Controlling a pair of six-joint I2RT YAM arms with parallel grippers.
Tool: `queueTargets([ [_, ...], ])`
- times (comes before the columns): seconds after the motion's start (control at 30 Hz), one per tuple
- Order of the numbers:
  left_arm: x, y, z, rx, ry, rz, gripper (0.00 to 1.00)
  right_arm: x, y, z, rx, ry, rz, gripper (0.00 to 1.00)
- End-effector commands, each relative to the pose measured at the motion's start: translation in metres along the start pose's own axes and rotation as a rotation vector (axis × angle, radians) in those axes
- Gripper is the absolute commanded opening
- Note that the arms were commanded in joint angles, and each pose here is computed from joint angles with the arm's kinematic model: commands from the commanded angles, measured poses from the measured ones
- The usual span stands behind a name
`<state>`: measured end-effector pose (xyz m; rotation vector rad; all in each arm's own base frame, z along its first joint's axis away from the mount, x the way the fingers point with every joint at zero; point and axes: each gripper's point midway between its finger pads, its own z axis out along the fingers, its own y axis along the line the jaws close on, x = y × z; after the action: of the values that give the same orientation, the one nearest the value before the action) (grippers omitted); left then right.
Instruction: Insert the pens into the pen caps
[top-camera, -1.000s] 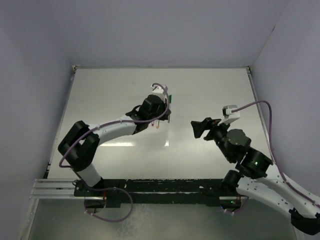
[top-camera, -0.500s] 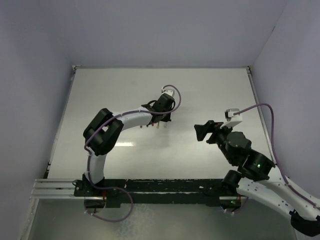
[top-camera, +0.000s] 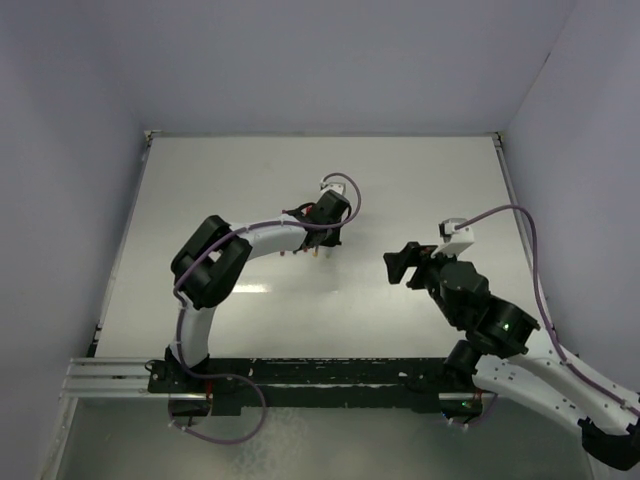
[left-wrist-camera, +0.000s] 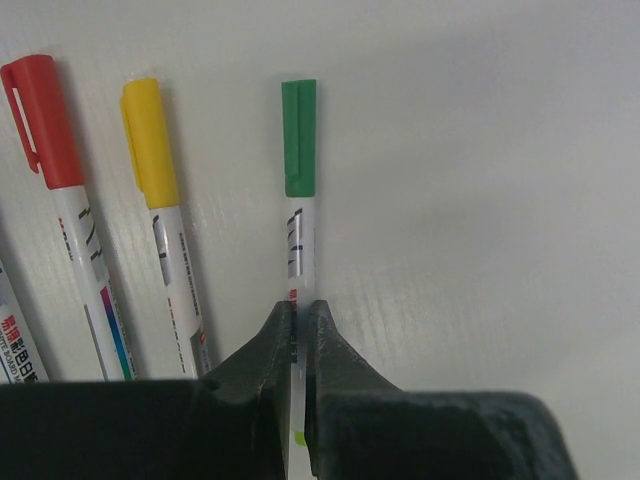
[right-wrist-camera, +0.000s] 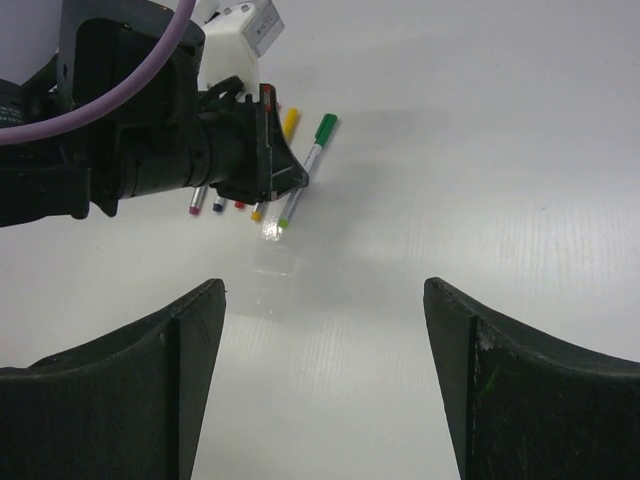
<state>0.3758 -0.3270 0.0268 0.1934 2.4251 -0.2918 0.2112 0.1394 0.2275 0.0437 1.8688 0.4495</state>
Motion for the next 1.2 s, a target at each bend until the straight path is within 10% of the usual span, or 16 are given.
queueTargets([
  [0.0,0.011,0.008,0.007,-0.033,0.033,-0.040,0.11,-0.003,0.003,0.003,0.006,-0.017,0.033,0.82],
  [0.9,-0.085,-0.006,-0.092,0.055,-0.227,-0.033,0.35,0.000,-0.002,0.005,0.026,-0.027,0.048,0.84],
  [1.1,-0.099,0.025,-0.152,0.010,-0.348,-0.047,0.64,-0.008,-0.048,-0.003,0.243,-0.100,0.028,0.89],
  [1.17,-0.093,0.041,-0.165,-0.012,-0.363,-0.059,0.99,-0.010,-0.057,-0.008,0.277,-0.115,0.024,0.90],
])
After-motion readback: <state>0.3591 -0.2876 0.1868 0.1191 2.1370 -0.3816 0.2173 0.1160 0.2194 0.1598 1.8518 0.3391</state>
